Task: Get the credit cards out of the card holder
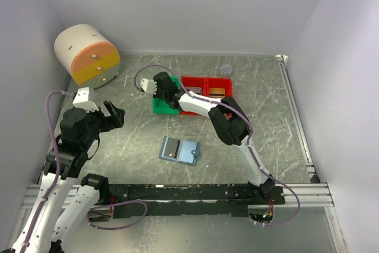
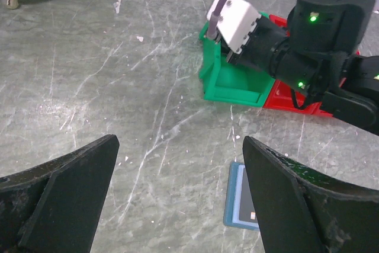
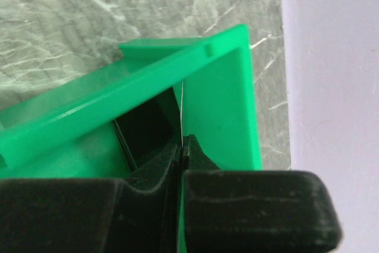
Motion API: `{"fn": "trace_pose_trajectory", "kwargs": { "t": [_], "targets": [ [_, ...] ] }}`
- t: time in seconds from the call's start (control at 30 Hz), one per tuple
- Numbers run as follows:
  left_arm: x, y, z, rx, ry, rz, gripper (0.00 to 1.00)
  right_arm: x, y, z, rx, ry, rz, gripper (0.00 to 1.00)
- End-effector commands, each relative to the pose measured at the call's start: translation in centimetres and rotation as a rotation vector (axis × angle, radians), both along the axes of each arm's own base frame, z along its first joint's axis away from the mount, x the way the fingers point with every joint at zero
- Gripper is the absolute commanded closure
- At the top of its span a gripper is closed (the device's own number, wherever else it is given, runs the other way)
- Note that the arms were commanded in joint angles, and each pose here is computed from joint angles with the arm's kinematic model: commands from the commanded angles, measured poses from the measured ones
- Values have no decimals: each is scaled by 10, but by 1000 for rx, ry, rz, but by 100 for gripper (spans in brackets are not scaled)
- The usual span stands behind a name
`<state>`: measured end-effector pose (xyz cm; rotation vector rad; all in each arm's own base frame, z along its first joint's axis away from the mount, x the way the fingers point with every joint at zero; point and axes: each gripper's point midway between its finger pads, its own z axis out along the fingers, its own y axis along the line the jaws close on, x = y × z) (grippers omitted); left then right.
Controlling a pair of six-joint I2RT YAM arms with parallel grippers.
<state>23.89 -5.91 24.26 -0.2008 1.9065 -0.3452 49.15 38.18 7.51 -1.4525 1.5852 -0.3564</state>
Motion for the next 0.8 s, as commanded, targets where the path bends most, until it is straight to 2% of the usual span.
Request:
{"fn": "trace_pose_trajectory", "kwargs": {
  "t": [0.0, 0.17, 0.3, 0.37, 0.43, 0.47, 0.77],
  "targets": [
    [3, 0, 4, 7, -28, -6, 2, 6, 4, -15, -21, -16, 38, 100],
    [3, -1, 5, 5, -32, -13, 2, 11, -1, -23, -30, -23, 17, 100],
    [3, -1, 5, 5, -31, -13, 2, 10, -3, -31, -30, 13, -2, 95],
    [3, -1, 5, 6, -31, -15, 2, 9, -2, -32, -18, 42, -16, 91],
    [3, -2, 5, 5, -30, -18, 2, 8, -2, -32, -2, 62, -30, 79],
    [3, -2, 4, 5, -29, -20, 2, 8, -2, -31, 5, 67, -33, 77],
    [4, -5, 2, 6, -19, -32, 3, 5, 11, -10, 108, 97, -34, 61]
  ]
}}
